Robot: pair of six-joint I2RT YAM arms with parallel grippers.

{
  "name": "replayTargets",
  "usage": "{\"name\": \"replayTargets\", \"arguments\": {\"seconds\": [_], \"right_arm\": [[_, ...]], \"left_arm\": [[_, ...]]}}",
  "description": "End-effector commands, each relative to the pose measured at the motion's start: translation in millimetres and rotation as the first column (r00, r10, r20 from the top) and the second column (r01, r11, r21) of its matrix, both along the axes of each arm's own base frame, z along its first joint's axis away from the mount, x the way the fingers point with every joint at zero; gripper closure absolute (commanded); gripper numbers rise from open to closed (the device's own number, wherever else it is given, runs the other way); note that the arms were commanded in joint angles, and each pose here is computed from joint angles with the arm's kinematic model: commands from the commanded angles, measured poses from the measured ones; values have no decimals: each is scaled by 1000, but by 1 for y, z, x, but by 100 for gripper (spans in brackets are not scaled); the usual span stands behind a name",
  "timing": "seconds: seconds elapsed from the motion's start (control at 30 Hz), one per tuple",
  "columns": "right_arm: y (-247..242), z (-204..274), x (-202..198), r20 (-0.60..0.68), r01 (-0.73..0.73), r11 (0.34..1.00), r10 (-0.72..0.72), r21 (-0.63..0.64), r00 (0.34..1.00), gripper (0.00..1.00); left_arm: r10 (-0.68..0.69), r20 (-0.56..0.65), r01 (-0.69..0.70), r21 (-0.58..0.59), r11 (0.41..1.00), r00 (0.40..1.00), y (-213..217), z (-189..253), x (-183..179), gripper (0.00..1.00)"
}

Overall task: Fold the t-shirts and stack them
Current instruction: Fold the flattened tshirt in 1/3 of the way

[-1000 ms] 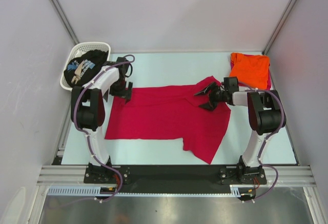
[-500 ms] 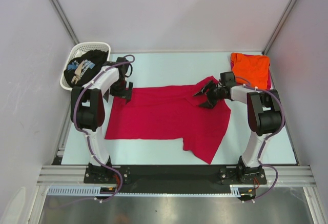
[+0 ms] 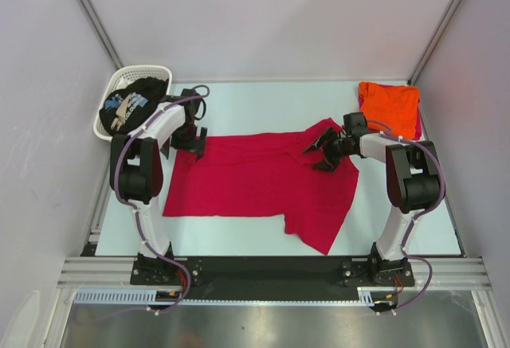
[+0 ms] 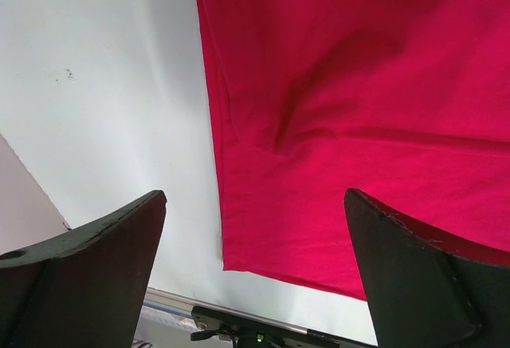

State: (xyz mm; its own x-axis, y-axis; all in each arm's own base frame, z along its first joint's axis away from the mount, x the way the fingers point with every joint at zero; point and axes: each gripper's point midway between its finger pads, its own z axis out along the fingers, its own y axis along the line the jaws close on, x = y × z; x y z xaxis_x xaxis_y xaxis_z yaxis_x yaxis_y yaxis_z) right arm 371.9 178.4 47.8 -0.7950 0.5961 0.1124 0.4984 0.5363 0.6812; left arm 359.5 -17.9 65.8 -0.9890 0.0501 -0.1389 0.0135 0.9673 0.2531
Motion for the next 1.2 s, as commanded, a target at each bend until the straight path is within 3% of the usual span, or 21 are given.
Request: {"name": "replayTargets", "arguments": {"seconds": [0.0, 0.2, 0.3, 0.33, 0.43, 0.6, 0.83, 1.17], "right_arm": [[1, -8, 9, 25, 1, 1000, -1, -5, 1000, 32], [7, -20, 19, 12, -6, 1000, 6, 9, 1000, 46], [10, -18, 22, 19, -15, 1000, 15, 18, 1000, 63], [9, -17, 24, 20, -16, 1000, 16, 16, 1000, 79], [9, -16, 21, 10, -27, 1000, 27, 6, 1000, 100], [3, -13, 13, -23, -36, 998, 35, -42, 999, 100], [0, 17, 16, 27, -68, 995, 70, -68, 997, 100], [5, 29, 3, -14, -100, 994, 99, -48, 995, 100]], "left_arm": [[-22, 47, 23, -20, 1000, 999, -4, 12, 9, 0], [-23, 47, 24, -14, 1000, 999, -4, 13, 8, 0], [-21, 47, 22, -11, 1000, 999, -2, 14, 7, 1], [-23, 50, 23, -10, 1000, 998, -3, 15, 7, 0], [-23, 48, 23, -9, 1000, 999, -2, 14, 7, 0], [-26, 38, 27, -12, 1000, 999, -3, 11, 7, 0], [-33, 7, 33, -8, 999, 999, -7, 2, 9, 0], [-49, -5, 49, -3, 999, 999, -12, -2, 9, 0]]}}
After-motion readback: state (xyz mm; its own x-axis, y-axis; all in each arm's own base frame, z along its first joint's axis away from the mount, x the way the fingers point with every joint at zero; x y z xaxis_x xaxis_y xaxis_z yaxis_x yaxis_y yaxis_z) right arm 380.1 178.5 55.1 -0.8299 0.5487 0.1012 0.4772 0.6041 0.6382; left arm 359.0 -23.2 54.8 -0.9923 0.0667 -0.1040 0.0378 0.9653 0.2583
